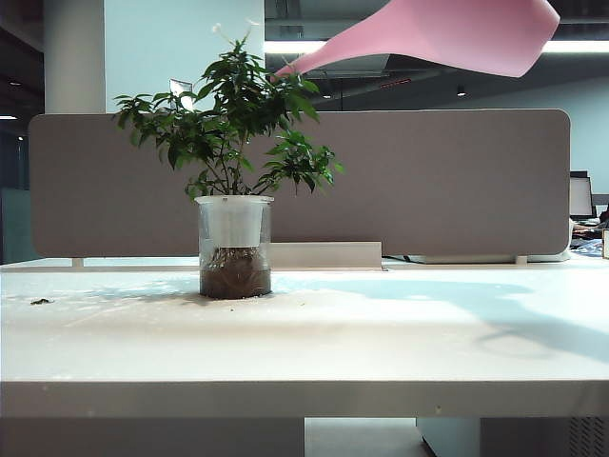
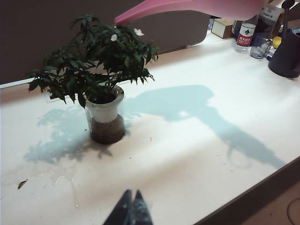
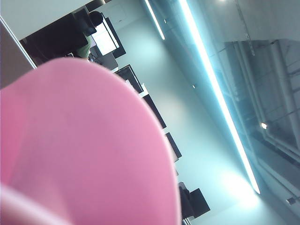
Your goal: Pick up the watering can from the table, water the potted plant, and put the can back.
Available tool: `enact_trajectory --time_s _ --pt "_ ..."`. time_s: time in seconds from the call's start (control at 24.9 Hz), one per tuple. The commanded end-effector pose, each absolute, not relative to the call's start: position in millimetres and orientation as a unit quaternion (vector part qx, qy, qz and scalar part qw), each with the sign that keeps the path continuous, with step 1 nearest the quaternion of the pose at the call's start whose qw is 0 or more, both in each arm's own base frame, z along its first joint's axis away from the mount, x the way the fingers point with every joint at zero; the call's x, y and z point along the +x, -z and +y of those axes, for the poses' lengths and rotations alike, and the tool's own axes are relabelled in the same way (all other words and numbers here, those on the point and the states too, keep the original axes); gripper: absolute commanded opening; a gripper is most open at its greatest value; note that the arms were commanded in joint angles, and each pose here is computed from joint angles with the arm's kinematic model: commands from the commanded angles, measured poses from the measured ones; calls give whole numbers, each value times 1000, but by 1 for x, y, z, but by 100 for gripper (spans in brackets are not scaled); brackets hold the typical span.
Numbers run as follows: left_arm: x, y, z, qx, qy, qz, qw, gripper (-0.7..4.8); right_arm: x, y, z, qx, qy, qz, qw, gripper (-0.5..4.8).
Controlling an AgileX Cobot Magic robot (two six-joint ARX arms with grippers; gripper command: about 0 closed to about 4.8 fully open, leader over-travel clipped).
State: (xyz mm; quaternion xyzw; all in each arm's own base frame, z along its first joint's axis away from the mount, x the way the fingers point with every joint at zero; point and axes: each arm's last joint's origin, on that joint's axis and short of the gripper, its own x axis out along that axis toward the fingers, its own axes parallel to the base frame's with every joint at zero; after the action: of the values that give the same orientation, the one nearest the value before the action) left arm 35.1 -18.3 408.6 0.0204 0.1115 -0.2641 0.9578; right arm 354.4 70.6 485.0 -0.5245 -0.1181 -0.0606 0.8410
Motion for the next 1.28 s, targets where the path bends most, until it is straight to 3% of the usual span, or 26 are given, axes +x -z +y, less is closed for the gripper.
enact_trajectory --time_s 0.04,0.44,0.64,1.0,1.28 --pt "35 -411 -18 20 265 103 958 -5 342 -505 69 -515 90 -163 837 -5" --pt "35 -411 -18 20 265 104 958 -5 341 -503 68 -512 76 -139 844 -6" --pt "35 -411 -18 20 265 103 958 -5 344 -494 68 -380 44 -106 918 -6" --pt "35 -411 -18 20 265 104 958 -5 353 -467 50 -227 39 -51 972 -6" --pt "35 -411 -18 20 265 103 958 -5 362 -405 20 -75 33 -53 995 -6"
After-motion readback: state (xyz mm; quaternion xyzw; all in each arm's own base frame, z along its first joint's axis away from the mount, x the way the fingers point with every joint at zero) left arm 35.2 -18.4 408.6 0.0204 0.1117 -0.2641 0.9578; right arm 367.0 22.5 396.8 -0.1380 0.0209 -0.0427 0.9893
